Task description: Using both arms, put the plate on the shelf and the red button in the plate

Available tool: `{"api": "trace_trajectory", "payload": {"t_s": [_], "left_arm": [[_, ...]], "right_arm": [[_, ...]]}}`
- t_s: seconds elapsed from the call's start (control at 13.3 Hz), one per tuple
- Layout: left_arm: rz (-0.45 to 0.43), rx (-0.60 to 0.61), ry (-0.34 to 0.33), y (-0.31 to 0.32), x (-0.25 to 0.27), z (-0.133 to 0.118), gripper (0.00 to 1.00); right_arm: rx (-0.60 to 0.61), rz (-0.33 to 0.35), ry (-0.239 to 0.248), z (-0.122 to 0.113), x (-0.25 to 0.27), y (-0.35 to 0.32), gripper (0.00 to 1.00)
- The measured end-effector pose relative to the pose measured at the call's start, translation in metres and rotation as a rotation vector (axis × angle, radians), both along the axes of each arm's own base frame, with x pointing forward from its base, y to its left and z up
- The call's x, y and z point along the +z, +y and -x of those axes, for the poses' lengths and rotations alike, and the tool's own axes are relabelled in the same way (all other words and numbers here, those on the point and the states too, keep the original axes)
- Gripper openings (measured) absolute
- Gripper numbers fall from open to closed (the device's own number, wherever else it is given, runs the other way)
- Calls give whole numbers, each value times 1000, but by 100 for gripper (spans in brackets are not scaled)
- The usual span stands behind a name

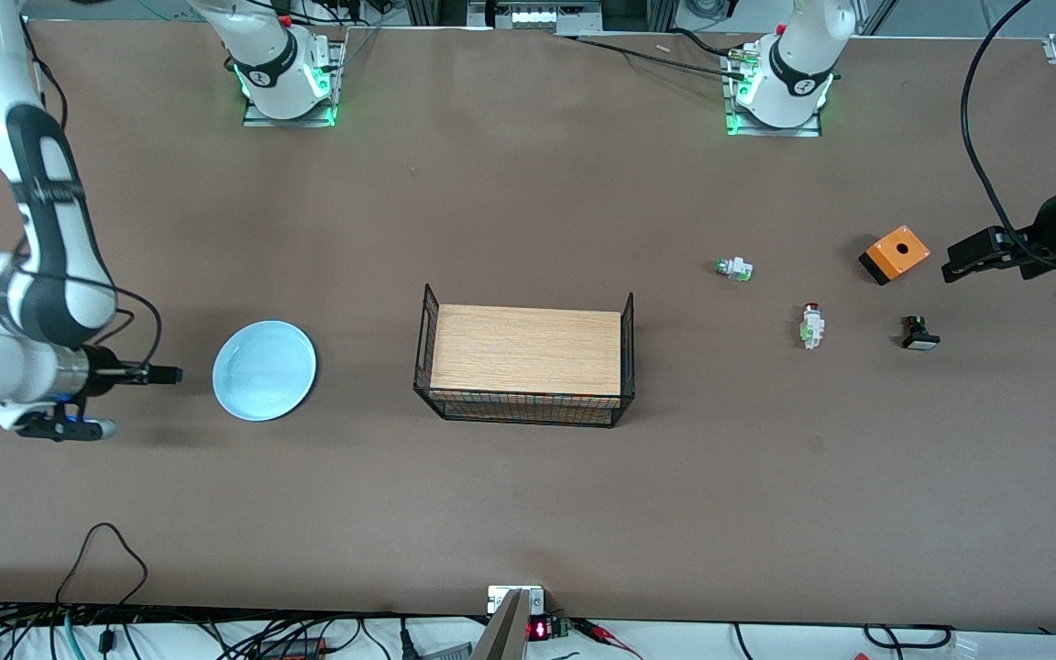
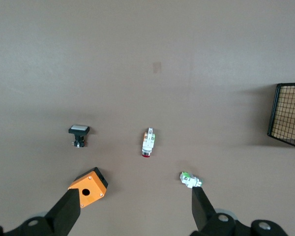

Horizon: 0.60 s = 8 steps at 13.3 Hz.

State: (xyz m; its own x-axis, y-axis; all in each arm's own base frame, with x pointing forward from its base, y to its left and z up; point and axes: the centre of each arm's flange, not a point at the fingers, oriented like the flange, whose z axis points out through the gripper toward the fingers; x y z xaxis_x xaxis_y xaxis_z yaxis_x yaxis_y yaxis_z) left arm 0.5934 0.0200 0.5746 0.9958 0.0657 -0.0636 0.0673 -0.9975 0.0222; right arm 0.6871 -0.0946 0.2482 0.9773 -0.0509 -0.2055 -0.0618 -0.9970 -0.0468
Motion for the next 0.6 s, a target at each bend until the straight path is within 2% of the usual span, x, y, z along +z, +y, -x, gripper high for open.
{"api": "trace_trajectory", "payload": {"t_s": [0.23, 0.6], "left_arm": [[2, 7, 50, 3, -24, -6, 100], [6, 15, 125, 9, -65, -18, 100]], "right_arm": [[12, -12, -4, -4, -27, 10, 100], [49, -30, -20, -10, -24, 44, 100]]}}
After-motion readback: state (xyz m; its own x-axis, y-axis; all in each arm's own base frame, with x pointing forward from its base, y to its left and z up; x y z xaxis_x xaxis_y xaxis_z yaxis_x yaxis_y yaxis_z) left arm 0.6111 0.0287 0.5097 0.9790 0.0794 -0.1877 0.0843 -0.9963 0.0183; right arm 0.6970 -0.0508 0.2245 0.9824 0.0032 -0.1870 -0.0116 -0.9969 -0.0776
